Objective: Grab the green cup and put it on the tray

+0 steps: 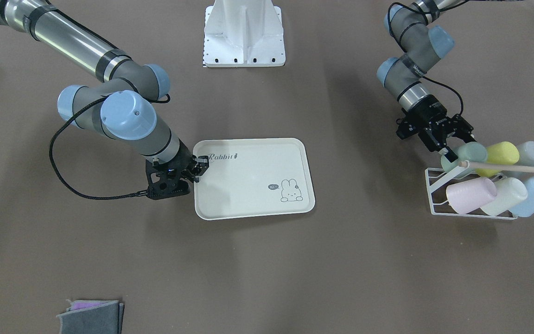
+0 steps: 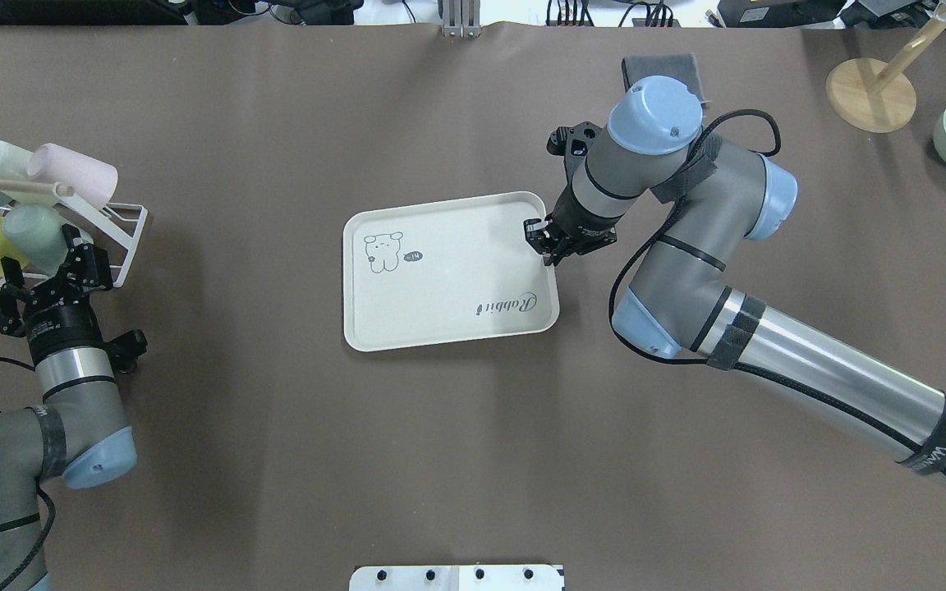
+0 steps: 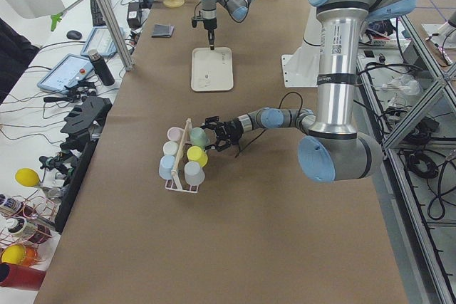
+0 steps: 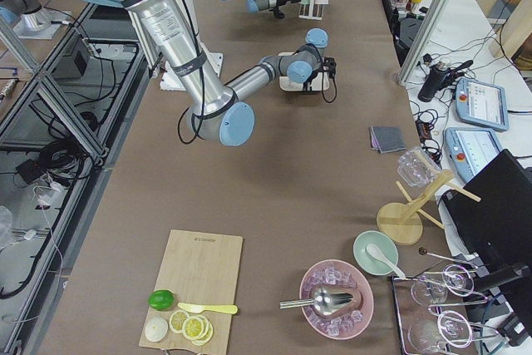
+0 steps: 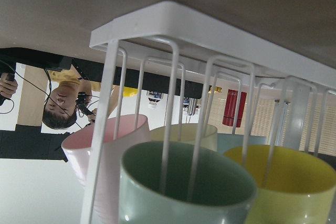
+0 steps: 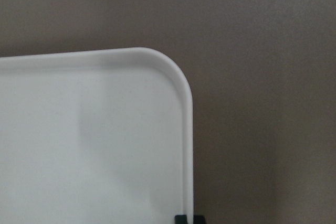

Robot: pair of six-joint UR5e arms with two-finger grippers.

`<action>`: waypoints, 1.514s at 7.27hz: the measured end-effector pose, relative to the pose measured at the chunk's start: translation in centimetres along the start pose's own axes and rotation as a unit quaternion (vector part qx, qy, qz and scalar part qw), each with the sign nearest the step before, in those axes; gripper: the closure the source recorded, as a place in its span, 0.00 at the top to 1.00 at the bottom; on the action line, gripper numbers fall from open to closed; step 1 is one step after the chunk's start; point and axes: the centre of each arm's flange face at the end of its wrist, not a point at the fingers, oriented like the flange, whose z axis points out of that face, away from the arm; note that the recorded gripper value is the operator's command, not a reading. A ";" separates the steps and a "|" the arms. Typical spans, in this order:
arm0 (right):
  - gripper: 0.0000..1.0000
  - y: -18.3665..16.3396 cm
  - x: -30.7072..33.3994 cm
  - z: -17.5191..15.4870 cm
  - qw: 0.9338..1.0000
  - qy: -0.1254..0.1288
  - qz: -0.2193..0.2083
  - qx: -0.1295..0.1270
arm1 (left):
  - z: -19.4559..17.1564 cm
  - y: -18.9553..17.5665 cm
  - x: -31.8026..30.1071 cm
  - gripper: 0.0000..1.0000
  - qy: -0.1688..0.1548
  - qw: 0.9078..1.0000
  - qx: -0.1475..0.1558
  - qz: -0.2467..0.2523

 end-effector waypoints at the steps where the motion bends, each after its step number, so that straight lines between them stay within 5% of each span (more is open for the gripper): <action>1: 0.00 0.2 -0.1 0.2 1.000 0.000 0.000 -0.002 | 0.4 0.0 0.1 0.97 0.004 1.000 -0.002 -0.001; 3: 0.00 0.4 -0.1 0.4 1.000 0.000 0.001 -0.006 | 0.7 0.2 0.1 0.81 0.007 1.000 -0.004 -0.002; 5: 0.00 0.7 0.6 0.7 1.000 0.003 0.007 -0.009 | 0.8 0.2 0.1 0.14 0.008 1.000 -0.004 -0.004; 6: 0.00 0.8 1.1 0.8 1.000 0.005 0.015 -0.009 | 0.8 0.1 0.1 0.02 0.008 1.000 -0.004 -0.004; 11: 0.00 1.0 1.3 0.9 0.999 0.005 0.033 -0.012 | 0.7 -0.1 -0.3 0.00 0.018 1.000 0.008 0.003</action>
